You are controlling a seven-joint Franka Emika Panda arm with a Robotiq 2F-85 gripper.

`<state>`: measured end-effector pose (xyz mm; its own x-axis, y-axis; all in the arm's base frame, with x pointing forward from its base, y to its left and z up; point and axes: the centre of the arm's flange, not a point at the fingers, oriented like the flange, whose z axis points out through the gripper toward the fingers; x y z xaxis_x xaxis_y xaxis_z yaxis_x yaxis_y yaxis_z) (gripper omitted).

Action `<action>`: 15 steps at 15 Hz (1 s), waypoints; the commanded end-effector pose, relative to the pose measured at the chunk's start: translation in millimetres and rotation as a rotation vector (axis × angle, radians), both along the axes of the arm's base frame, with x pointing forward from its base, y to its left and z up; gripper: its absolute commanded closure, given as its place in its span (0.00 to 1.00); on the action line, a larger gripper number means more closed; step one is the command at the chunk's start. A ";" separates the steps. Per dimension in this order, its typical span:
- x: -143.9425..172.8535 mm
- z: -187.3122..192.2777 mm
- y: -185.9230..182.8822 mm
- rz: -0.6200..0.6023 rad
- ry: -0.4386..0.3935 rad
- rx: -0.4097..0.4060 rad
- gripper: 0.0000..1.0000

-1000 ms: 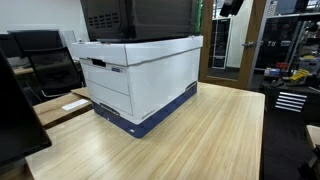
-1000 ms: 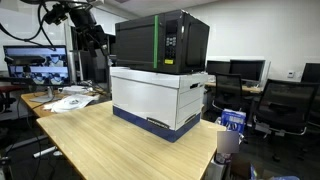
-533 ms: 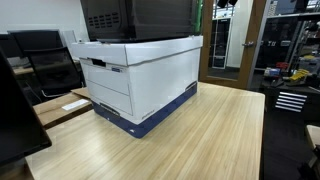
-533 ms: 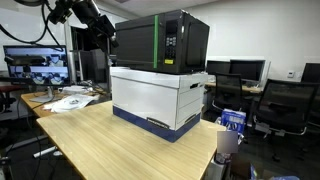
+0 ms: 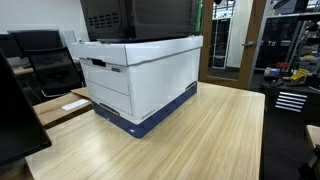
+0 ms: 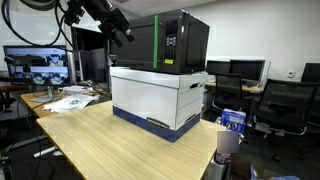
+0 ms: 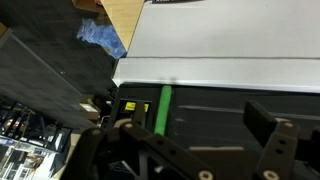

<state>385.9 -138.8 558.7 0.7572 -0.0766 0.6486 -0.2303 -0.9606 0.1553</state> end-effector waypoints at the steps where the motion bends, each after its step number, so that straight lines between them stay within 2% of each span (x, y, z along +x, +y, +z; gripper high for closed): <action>1: 19.1 0.1 -19.5 -0.028 -0.035 -0.030 0.00; 8: 53.6 0.7 -39.2 -0.023 -0.109 -0.058 0.00; 15: 82.7 -12.7 -40.5 0.074 -0.107 -0.065 0.00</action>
